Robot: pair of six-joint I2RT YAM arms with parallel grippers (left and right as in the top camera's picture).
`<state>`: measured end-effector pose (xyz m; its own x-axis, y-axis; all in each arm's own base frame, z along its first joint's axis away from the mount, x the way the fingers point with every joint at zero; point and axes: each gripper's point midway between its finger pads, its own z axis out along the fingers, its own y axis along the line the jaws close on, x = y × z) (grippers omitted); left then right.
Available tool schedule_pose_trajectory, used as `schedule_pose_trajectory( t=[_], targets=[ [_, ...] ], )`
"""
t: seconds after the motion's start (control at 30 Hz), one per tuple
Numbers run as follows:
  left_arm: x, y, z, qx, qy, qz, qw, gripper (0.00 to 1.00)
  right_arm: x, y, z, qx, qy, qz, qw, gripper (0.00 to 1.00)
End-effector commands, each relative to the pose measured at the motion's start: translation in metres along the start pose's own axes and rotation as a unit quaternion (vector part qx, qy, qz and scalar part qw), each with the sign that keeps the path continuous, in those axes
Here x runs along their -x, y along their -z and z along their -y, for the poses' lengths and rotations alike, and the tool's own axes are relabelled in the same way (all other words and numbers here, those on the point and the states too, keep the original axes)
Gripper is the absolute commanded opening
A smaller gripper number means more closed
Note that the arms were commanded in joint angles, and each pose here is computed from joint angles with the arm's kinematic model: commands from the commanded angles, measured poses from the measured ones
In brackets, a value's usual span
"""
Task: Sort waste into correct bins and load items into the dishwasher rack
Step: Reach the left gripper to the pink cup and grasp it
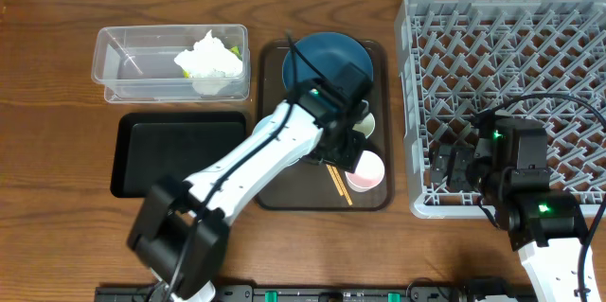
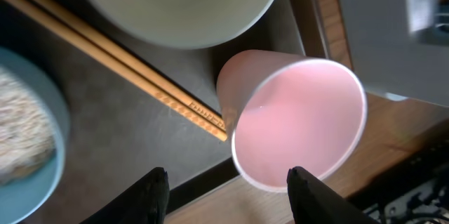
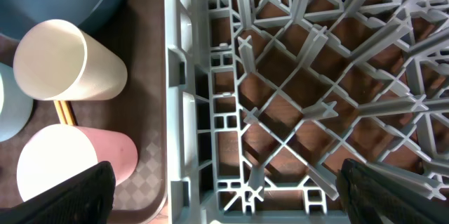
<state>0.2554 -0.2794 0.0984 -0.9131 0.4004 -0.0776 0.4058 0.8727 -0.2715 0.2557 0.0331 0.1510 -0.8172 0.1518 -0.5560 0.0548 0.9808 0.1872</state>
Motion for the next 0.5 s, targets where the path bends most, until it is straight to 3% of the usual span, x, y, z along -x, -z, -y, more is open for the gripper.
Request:
schedule_pose_trajectory(
  t=[0.0, 0.1, 0.2, 0.3, 0.47],
  targets=[
    [-0.004, -0.017, 0.002, 0.001, 0.006, -0.021, 1.000, 0.57, 0.007, 0.006, -0.002, 0.002, 0.008, 0.011, 1.000, 0.99],
    [-0.006, -0.031, 0.001, 0.005, 0.005, -0.034, 0.999, 0.56, 0.006, 0.006, -0.002, 0.001, 0.007, 0.010, 1.000, 0.99],
    [-0.008, -0.039, -0.002, 0.010, 0.008, -0.046, 0.999, 0.42, 0.006, 0.006, -0.002, 0.001, 0.007, 0.008, 1.000, 0.99],
    [-0.008, -0.043, -0.003, 0.011, 0.009, -0.050, 0.999, 0.41, 0.005, 0.006, -0.002, 0.000, 0.007, 0.007, 1.000, 0.99],
    [-0.008, -0.043, -0.003, 0.012, 0.009, -0.051, 0.999, 0.19, 0.005, 0.006, -0.002, 0.000, 0.007, 0.006, 1.000, 0.99]
  ],
)
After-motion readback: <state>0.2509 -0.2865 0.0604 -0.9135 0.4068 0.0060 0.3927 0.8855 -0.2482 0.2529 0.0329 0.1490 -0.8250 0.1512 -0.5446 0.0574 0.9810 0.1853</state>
